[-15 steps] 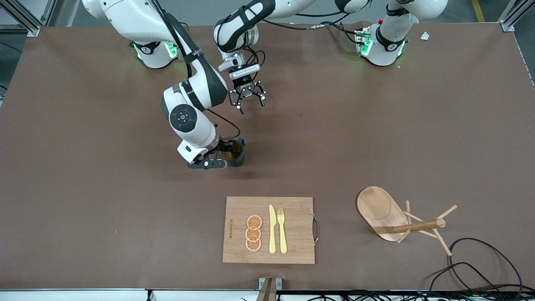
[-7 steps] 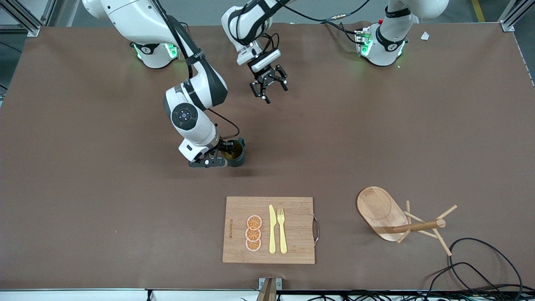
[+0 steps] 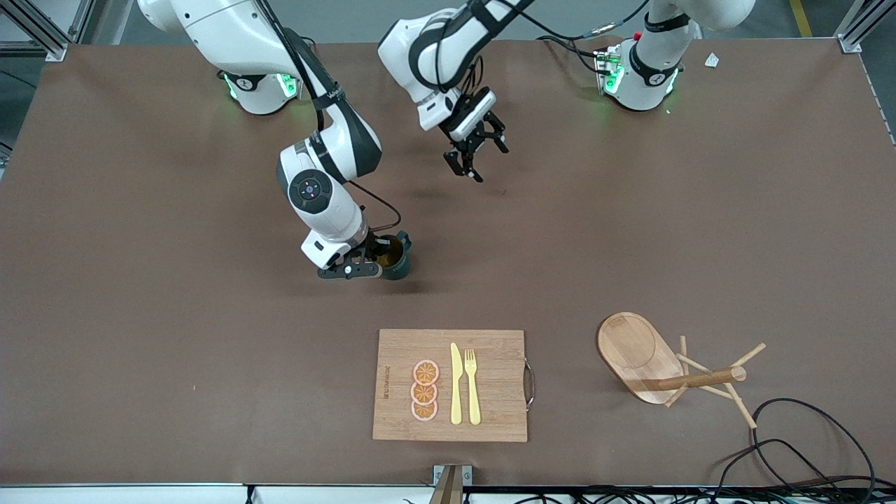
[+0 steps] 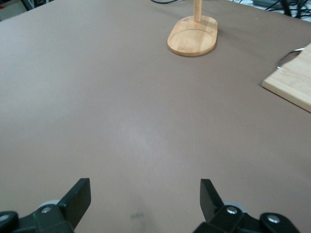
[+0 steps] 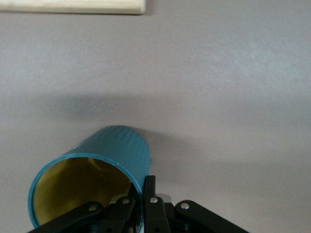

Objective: Transfer cup from left to right arm and place
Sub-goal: 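Carry the mug with the right gripper while the left gripper withdraws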

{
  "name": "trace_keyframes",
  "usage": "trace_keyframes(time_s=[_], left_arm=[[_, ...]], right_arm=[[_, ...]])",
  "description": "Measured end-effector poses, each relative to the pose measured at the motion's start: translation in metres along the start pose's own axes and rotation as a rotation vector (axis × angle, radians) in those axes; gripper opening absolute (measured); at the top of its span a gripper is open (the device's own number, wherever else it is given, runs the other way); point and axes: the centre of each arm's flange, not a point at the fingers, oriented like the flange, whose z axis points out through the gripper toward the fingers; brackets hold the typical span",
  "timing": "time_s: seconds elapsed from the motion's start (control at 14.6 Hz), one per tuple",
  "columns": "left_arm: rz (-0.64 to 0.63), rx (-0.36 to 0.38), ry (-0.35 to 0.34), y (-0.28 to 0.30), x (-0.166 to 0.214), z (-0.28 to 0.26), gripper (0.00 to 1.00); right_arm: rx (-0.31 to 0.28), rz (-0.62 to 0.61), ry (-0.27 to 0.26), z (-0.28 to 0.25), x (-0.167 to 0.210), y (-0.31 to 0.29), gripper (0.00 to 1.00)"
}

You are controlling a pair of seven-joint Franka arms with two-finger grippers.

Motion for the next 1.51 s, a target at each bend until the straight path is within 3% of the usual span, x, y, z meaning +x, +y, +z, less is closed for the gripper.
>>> trace_keyframes(time_s=[0.27, 0.55, 0.82, 1.3, 1.51], left_arm=[[0.055, 0.055, -0.043, 0.018, 0.061, 0.021, 1.0], [0.099, 0.096, -0.144, 0.039, 0.138, 0.036, 1.0], [0.128, 0.084, -0.238, 0.062, 0.246, 0.055, 1.0], [0.167, 0.067, -0.399, 0.058, 0.415, 0.112, 1.0], [0.185, 0.07, -0.484, 0.04, 0.466, 0.138, 1.0]], right_arm=[[-0.008, -0.267, -0.023, -0.011, 0.012, 0.027, 0.04], [0.005, -0.583, -0.029, -0.046, 0.035, 0.095, 0.04], [0.012, -0.886, -0.022, -0.059, 0.051, 0.18, 0.04], [-0.049, -1.327, -0.106, -0.079, 0.05, 0.267, 0.04], [-0.049, -1.513, -0.128, -0.081, 0.048, 0.298, 0.04]])
